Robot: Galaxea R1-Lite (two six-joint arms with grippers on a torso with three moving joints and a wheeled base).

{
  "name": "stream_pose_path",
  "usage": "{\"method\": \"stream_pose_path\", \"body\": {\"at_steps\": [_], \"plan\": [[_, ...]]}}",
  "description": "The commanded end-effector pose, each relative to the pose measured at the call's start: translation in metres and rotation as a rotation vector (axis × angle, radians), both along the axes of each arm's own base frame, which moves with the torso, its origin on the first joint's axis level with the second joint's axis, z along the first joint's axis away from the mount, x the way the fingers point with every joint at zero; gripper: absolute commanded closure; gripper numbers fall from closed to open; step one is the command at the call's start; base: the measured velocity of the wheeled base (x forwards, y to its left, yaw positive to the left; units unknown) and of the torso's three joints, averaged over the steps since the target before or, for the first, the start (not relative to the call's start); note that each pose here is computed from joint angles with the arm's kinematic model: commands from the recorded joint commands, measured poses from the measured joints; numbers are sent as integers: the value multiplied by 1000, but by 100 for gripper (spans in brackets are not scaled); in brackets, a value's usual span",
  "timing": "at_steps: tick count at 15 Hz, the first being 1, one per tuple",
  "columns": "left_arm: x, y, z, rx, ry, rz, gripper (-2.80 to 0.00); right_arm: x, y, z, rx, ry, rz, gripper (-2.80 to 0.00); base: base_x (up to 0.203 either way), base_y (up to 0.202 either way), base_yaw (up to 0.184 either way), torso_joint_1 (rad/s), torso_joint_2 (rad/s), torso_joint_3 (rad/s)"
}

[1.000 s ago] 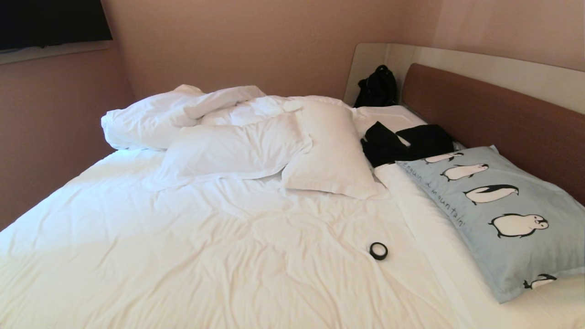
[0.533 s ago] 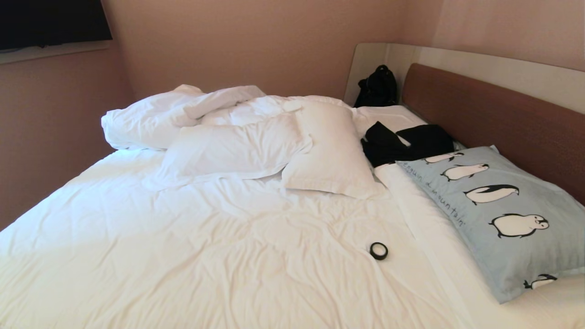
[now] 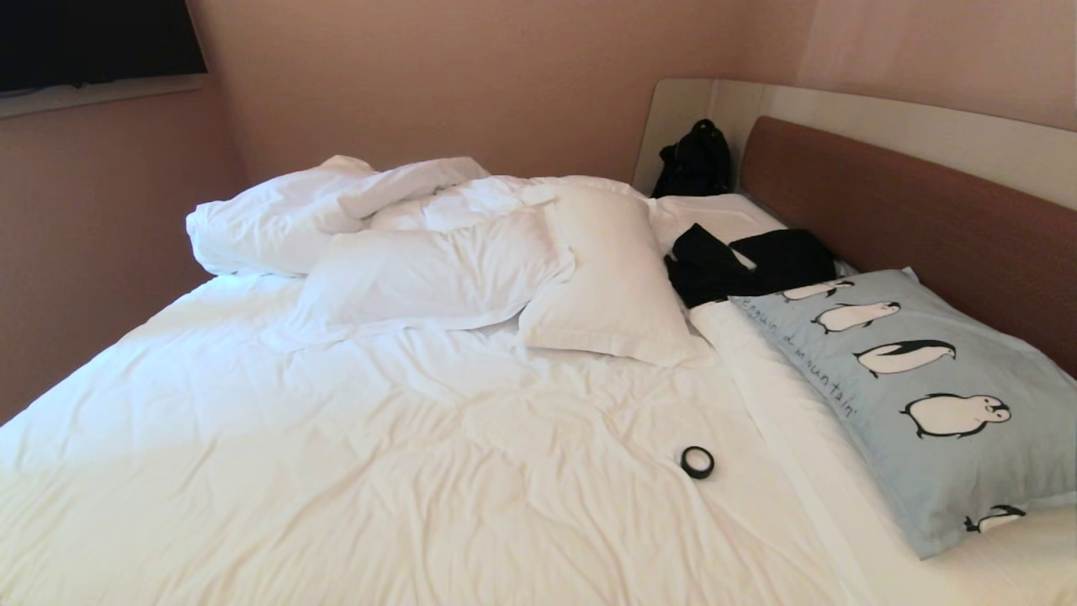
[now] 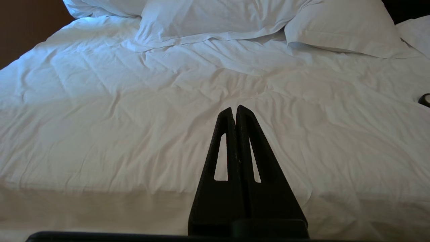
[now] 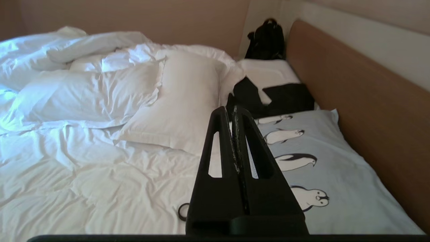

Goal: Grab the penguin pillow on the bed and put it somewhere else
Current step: Pick up the pillow

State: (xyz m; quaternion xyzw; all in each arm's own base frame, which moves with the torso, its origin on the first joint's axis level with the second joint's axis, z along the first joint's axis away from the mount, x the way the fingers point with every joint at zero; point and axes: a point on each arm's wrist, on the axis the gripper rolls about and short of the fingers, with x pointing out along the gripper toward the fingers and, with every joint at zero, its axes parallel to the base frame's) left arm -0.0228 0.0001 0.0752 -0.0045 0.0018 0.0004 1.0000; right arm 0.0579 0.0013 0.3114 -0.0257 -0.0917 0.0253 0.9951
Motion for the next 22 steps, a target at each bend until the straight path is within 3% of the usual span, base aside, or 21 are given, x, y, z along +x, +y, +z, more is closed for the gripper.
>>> {"method": "stream_pose_path", "body": {"at_steps": [1,6,11,15,18,22], "plan": [[0,0,0,0,1,1,0,52,-1,-1,7,124,-11,0,0,0,0,0,0,0],[0,0,0,0,1,2,0,117,-20,-6,25,189,-115,0,0,0,0,0,0,0],[0,0,0,0,1,1,0,154,-28,-7,24,163,-135,0,0,0,0,0,0,0],[0,0,0,0,1,1,0,196,-39,-14,33,210,-196,0,0,0,0,0,0,0],[0,0,0,0,1,1,0,231,-55,-33,42,256,-254,0,0,0,0,0,0,0],[0,0,0,0,1,1,0,287,-85,-64,54,250,-348,0,0,0,0,0,0,0]]}}
